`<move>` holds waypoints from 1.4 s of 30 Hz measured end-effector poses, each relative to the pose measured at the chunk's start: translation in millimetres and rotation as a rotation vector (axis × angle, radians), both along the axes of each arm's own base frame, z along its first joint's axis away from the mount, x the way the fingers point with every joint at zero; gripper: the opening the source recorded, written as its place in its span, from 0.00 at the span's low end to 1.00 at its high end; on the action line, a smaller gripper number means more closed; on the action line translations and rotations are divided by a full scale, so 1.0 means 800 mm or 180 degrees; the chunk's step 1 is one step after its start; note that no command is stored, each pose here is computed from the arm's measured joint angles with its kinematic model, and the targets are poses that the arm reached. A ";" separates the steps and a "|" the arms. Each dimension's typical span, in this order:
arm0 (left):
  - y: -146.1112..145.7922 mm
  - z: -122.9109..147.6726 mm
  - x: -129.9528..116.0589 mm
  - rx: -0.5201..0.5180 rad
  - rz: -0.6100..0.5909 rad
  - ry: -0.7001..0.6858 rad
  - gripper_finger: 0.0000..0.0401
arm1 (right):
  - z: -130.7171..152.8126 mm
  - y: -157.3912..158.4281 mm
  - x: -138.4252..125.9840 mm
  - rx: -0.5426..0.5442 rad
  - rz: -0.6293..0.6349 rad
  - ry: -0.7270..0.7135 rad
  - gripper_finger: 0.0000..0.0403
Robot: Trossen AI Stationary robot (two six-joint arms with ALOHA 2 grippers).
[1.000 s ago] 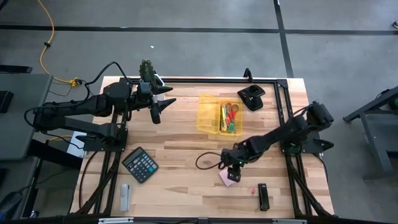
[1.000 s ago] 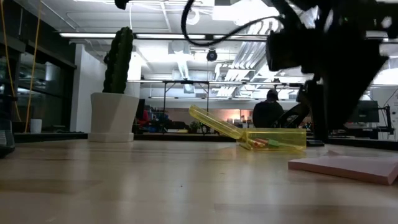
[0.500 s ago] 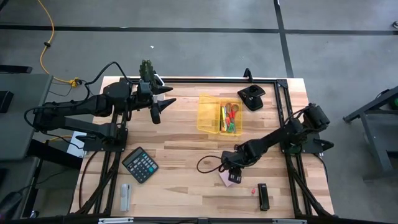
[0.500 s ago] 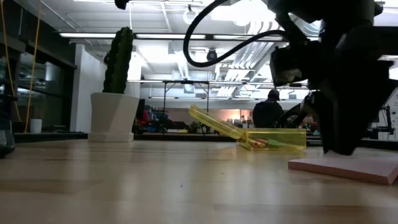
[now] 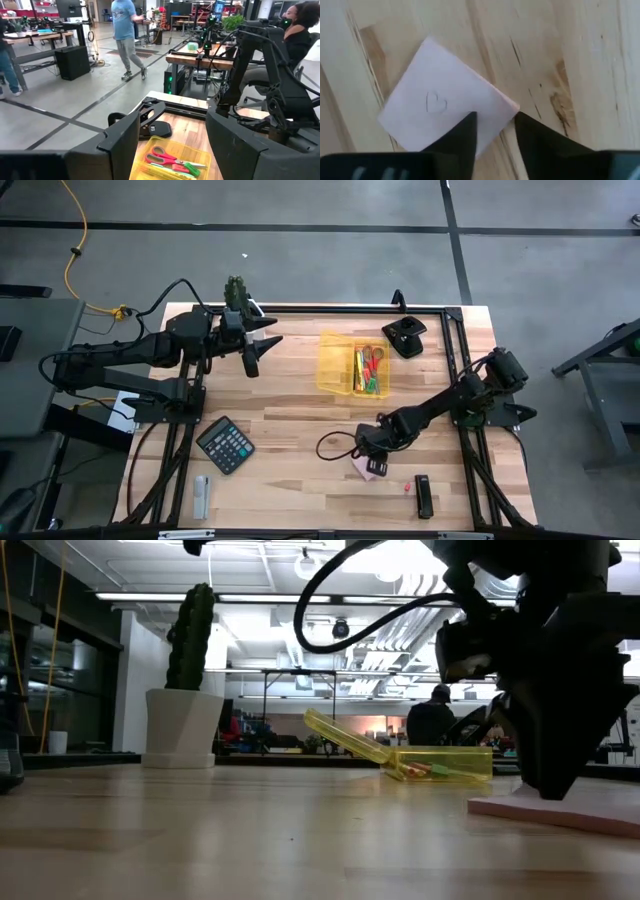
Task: Pack school essentials
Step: Put the pink sticky note into the yellow supply box
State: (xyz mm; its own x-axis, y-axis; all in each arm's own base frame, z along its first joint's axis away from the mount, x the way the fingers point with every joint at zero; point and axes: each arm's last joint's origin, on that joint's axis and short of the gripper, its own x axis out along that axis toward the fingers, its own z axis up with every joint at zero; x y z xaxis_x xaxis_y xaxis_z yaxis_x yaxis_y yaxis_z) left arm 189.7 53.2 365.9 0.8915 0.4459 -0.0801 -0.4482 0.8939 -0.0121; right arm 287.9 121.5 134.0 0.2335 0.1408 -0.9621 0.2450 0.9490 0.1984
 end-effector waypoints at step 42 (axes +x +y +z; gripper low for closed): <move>0.000 -0.003 0.000 -0.0015 0.0009 0.0073 0.54 | 0.083 -0.066 0.011 0.0430 -0.0202 -0.0891 0.00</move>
